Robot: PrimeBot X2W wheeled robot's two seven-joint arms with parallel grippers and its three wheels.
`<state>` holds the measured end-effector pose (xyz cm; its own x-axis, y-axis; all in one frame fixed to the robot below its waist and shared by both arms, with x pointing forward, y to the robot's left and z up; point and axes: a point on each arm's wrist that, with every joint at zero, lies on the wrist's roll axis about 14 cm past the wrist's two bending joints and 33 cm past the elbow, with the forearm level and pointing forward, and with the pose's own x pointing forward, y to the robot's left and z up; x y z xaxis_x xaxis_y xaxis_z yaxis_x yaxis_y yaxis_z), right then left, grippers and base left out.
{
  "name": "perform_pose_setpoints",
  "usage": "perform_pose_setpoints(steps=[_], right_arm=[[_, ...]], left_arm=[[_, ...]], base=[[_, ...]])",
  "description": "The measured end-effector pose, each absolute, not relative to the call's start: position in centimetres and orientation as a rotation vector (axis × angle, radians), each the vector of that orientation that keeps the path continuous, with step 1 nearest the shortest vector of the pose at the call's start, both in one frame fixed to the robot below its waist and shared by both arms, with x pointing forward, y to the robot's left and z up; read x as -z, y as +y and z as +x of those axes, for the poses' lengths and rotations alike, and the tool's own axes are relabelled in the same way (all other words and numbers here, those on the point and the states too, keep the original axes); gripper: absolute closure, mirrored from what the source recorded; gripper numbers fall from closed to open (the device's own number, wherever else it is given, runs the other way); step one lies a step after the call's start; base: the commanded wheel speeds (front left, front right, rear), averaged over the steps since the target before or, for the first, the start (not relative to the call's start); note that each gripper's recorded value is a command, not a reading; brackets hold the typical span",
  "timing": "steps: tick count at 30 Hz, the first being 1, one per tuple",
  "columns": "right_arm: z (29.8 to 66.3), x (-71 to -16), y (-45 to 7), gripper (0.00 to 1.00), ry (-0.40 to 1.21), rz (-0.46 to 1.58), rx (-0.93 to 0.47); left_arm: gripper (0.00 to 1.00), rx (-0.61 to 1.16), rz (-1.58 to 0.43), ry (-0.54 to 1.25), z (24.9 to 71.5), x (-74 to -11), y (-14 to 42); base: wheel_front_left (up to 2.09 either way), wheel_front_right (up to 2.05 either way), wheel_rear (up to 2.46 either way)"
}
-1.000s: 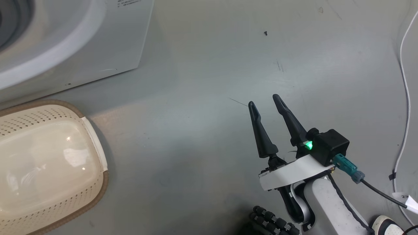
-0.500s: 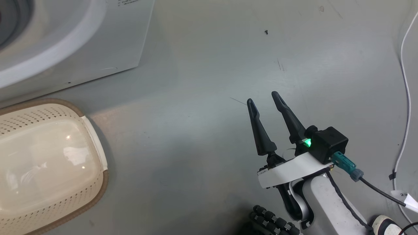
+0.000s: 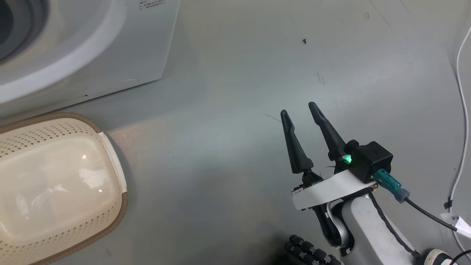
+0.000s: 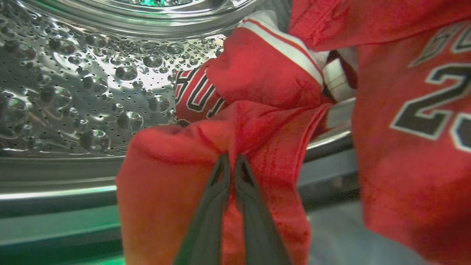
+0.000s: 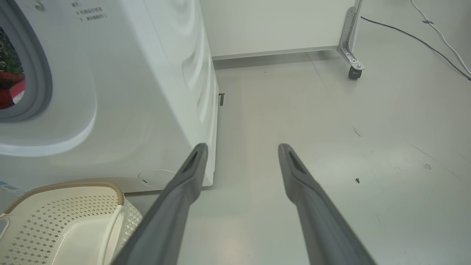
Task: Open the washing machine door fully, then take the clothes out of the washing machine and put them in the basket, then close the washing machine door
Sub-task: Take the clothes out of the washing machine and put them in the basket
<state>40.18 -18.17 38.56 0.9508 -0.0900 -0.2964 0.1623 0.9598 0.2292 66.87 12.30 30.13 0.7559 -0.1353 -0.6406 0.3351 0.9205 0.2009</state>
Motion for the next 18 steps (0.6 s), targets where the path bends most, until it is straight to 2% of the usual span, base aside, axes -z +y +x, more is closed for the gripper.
perform_pose_setpoints(steps=[18], right_arm=[[40.7,-41.1,-18.4,0.00,0.211,0.206,0.108]], left_arm=[[1.00,0.264,0.121,0.458,65.1,-35.7,10.2]], base=[[0.00,0.00,0.00]])
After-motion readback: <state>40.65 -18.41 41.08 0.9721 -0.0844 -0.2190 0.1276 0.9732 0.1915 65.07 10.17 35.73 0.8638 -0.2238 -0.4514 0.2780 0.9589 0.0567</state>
